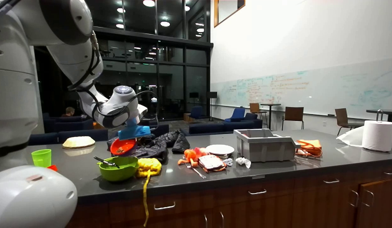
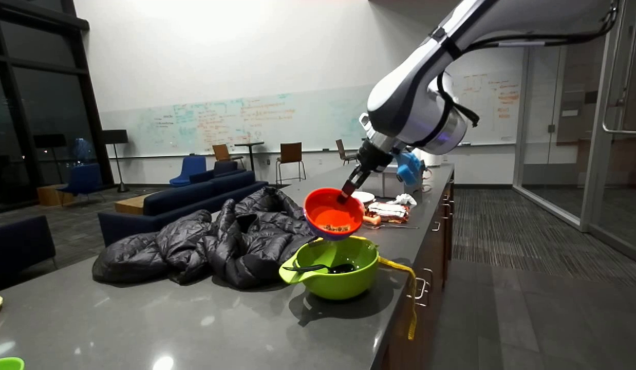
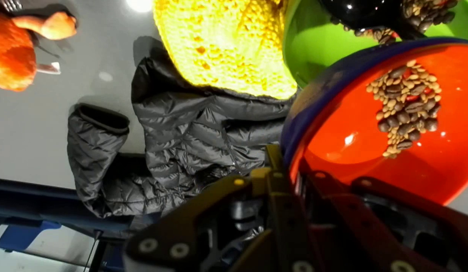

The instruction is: Pour the contents of the orange bowl into the green bowl

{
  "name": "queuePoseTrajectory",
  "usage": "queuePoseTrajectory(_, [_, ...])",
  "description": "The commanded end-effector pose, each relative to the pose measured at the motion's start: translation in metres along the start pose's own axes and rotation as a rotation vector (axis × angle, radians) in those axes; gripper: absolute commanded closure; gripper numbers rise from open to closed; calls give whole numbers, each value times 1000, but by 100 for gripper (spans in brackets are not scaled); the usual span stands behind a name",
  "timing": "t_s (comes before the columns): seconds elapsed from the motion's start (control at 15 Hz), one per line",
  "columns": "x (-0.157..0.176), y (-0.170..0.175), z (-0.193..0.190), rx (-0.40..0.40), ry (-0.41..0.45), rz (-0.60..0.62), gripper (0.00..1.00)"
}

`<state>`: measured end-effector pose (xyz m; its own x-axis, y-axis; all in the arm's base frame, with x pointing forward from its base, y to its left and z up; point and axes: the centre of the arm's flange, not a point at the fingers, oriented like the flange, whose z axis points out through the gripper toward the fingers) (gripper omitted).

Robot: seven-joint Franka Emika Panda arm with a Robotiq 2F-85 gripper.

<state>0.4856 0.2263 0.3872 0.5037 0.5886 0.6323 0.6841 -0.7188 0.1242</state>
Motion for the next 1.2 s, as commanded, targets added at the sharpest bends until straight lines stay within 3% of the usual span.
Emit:
queuePoseTrajectory(0.0, [-23,0,-15,-11,111,-45,98])
queuePoseTrajectory(0.47, [-22,12,-32,-24,302,-80,98])
queuePoseTrajectory(0.67, [-26,25,-40,5,369,-61,98])
queuePoseTrajectory(1.13, [-83,51,-26,73,479,-4,98])
